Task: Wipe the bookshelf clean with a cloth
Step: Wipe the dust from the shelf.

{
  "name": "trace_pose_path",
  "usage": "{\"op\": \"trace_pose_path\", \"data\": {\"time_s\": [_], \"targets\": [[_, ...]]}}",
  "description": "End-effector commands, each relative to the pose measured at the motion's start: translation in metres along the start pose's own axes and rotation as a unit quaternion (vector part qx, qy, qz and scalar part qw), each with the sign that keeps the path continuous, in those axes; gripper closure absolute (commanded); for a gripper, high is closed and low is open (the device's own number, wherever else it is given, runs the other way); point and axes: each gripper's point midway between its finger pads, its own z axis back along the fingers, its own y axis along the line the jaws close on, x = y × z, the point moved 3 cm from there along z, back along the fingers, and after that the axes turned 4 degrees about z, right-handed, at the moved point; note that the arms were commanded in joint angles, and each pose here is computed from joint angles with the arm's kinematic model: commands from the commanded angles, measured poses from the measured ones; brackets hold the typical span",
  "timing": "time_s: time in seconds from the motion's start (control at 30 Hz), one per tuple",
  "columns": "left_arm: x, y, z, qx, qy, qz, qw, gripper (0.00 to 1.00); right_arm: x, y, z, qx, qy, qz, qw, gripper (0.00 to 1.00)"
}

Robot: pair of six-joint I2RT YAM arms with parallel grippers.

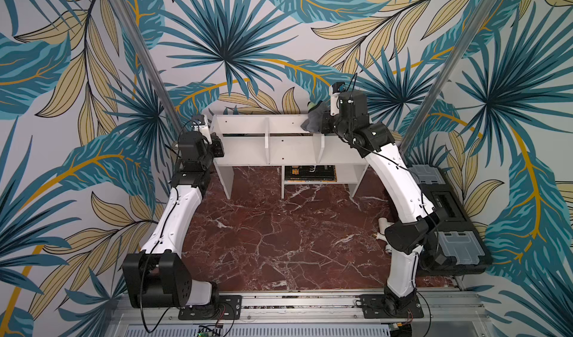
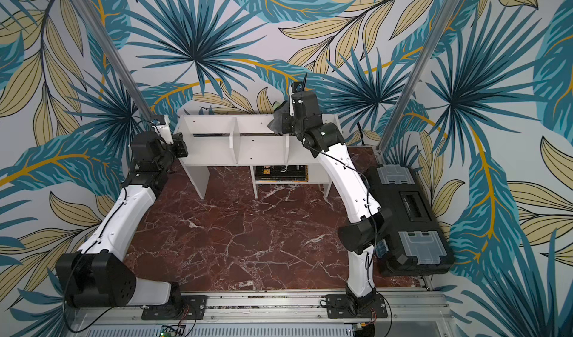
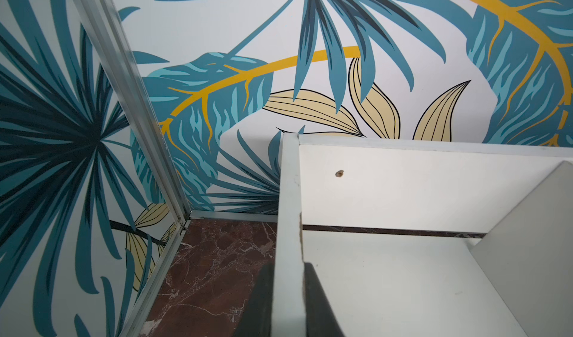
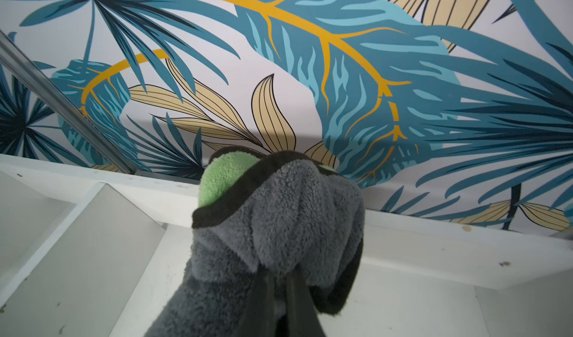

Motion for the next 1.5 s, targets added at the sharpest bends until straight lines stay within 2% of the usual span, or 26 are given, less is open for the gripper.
{"op": "trace_pose_path", "data": {"time_s": [0.0,0.17,0.27,0.37,0.53,0.83,0.93,1.07,1.23,1.33,1.47], "targets": [[-0.015,-0.008,0.0,-0.017,0.018,0.037,0.999,1.0,-0.005,-0.018,0.03,-0.036,0.02,0.024,0.999,1.0],[-0.015,-0.007,0.0,-0.017,0.018,0.037,0.999,1.0,-0.003,-0.033,0.043,-0.073,0.021,0.026,0.997,1.0],[-0.014,-0.007,0.001,-0.016,0.017,0.036,0.999,1.0,-0.01,-0.053,0.036,-0.101,0.051,-0.011,0.993,1.0],[-0.014,-0.007,0.001,-0.016,0.017,0.036,0.999,1.0,-0.021,-0.054,0.024,-0.06,0.079,-0.07,0.993,1.0],[-0.015,-0.008,0.0,-0.02,0.019,0.038,0.999,1.0,-0.033,-0.028,0.01,0.027,0.094,-0.105,0.99,1.0],[-0.015,-0.01,0.0,-0.026,0.02,0.04,0.999,1.0,-0.043,-0.02,0.008,0.048,0.106,-0.104,0.988,1.0],[-0.016,-0.011,0.0,-0.026,0.021,0.04,0.999,1.0,-0.046,-0.026,0.007,0.026,0.109,-0.097,0.989,1.0],[-0.015,-0.011,0.0,-0.028,0.02,0.04,0.999,1.0,-0.033,-0.029,0.01,0.019,0.089,-0.077,0.993,1.0],[-0.015,-0.013,0.0,-0.033,0.021,0.042,0.998,1.0,-0.001,-0.019,0.014,0.042,0.012,-0.052,0.998,1.0],[-0.015,-0.013,0.0,-0.032,0.021,0.042,0.998,1.0,0.008,-0.018,-0.001,0.032,-0.015,-0.053,0.998,1.0],[-0.016,-0.012,-0.001,-0.03,0.022,0.039,0.999,1.0,0.009,-0.025,-0.029,-0.009,-0.017,-0.04,0.999,1.0]]}}
